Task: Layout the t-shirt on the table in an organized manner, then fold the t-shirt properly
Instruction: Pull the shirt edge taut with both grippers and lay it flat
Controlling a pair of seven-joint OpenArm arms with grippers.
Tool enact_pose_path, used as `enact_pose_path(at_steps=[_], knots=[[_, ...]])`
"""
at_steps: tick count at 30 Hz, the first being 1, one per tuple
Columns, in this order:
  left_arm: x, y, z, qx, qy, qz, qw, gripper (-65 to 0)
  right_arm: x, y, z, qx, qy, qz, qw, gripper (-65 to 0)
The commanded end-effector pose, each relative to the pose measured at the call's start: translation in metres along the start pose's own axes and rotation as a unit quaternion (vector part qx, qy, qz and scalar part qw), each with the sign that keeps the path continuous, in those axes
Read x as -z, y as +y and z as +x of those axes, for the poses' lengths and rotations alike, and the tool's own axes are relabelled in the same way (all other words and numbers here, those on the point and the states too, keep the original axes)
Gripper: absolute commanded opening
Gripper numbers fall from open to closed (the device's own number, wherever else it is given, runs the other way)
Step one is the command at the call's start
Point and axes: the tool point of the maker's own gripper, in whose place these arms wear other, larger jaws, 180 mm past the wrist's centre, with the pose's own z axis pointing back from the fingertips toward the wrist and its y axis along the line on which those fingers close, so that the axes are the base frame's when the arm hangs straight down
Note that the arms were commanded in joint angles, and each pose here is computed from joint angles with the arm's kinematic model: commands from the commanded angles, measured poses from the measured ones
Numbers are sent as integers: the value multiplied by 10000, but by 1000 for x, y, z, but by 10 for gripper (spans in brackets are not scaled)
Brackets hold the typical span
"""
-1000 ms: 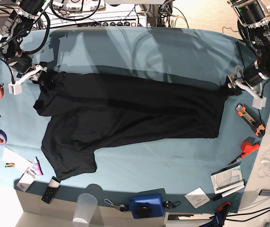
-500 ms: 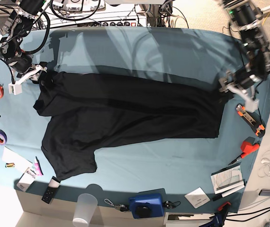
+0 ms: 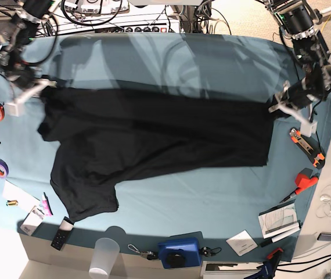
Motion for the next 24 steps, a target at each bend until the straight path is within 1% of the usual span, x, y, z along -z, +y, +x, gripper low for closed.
enact_pose_path(at_steps=[1, 3, 5, 7, 9, 15, 18, 20, 24], knots=[[-9, 11, -2, 36, 55, 184, 9998, -650, -16, -13, 24, -136, -341, -229, 9991, -650], [-18, 15, -7, -67, -5, 130, 9999, -650, -30, -21, 29, -138, -407, -378, 9984, -650], [-27, 19, -14, -82, -37, 98, 9999, -650, -39, -24, 27, -210, -306, -441, 9983, -650], [-35, 22, -22, -101, -43, 55, 9999, -650, -44, -20, 23, -194, -302, -342, 9988, -650], [-42, 24, -31, -176, -25, 11, 9998, -650, -45, -16, 12, -165, -178, -213, 9995, -650], [-52, 31, -59, -261, 211, -4, 9994, -650, -56, -19, -26, -64, 281, -192, 9994, -650], [-55, 29, -68, -204, 291, -134, 9993, -650, -61, -17, -38, 9, 377, -109, 9992, -650], [-57, 30, -73, -203, 369, -130, 9990, -650, -64, -18, -45, 34, 452, -101, 9989, -650], [-59, 32, -78, -202, 493, -90, 9985, -650, -81, -20, -48, 38, 408, -177, 9990, -650]])
